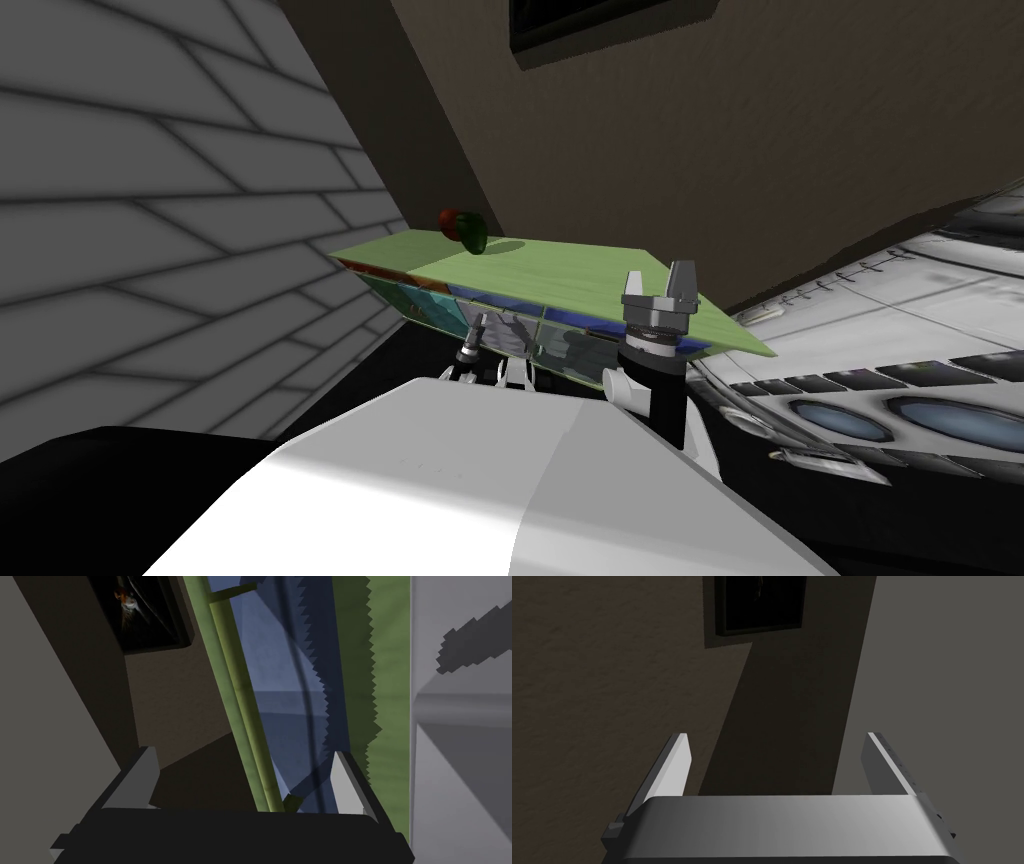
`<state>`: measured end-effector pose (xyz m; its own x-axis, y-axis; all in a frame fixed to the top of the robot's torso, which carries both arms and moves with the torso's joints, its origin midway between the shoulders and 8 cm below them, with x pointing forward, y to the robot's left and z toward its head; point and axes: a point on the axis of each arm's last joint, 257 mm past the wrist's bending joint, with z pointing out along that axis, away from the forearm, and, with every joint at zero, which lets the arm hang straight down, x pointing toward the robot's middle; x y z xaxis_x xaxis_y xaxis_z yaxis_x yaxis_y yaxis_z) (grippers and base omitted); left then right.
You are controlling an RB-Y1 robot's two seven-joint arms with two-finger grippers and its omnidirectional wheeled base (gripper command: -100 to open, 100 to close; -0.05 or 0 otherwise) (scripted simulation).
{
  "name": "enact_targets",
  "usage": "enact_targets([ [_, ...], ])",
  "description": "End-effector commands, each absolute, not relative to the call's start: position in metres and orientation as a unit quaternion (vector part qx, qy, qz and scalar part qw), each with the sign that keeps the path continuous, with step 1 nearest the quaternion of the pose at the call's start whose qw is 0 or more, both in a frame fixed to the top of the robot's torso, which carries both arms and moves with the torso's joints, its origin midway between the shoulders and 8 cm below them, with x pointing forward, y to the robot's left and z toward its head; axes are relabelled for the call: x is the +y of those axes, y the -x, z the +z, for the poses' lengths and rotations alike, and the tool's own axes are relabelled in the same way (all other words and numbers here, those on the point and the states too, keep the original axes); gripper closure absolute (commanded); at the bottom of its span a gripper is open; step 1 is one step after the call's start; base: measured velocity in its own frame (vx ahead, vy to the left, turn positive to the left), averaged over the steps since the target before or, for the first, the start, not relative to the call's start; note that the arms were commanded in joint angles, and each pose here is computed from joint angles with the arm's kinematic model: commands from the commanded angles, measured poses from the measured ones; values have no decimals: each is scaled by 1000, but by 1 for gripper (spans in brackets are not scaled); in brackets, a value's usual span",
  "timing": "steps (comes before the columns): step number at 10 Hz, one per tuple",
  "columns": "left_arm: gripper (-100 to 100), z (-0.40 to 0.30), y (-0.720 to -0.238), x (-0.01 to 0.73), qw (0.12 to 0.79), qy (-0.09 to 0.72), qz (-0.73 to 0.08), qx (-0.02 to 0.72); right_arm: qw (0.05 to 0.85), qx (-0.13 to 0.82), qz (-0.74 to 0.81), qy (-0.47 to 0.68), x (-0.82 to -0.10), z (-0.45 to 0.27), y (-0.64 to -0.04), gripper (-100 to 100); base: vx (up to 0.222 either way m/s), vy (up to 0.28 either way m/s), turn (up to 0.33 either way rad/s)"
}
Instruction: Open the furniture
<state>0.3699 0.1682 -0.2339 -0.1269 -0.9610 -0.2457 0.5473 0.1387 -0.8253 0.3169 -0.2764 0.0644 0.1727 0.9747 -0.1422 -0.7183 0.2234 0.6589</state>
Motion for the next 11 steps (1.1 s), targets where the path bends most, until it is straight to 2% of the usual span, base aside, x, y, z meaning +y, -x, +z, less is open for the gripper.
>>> enact_targets([
  [1,-100,-229,-372,155,613,253,-621,418,731,279,579,-229,-276,64,-317,0,-20,-97,-10],
  [9,-100,-210,-402,146,612,256,-623,414,731,279,579,-229,-276,64,-317,0,-13,-10,5],
  [10,100,-215,-394,148,612,257,-623,414,731,279,579,-229,-276,64,-317,0,9,4,-8],
  [11,100,-220,-387,149,612,258,-623,414,731,279,579,-229,-276,64,-317,0,17,5,-8],
])
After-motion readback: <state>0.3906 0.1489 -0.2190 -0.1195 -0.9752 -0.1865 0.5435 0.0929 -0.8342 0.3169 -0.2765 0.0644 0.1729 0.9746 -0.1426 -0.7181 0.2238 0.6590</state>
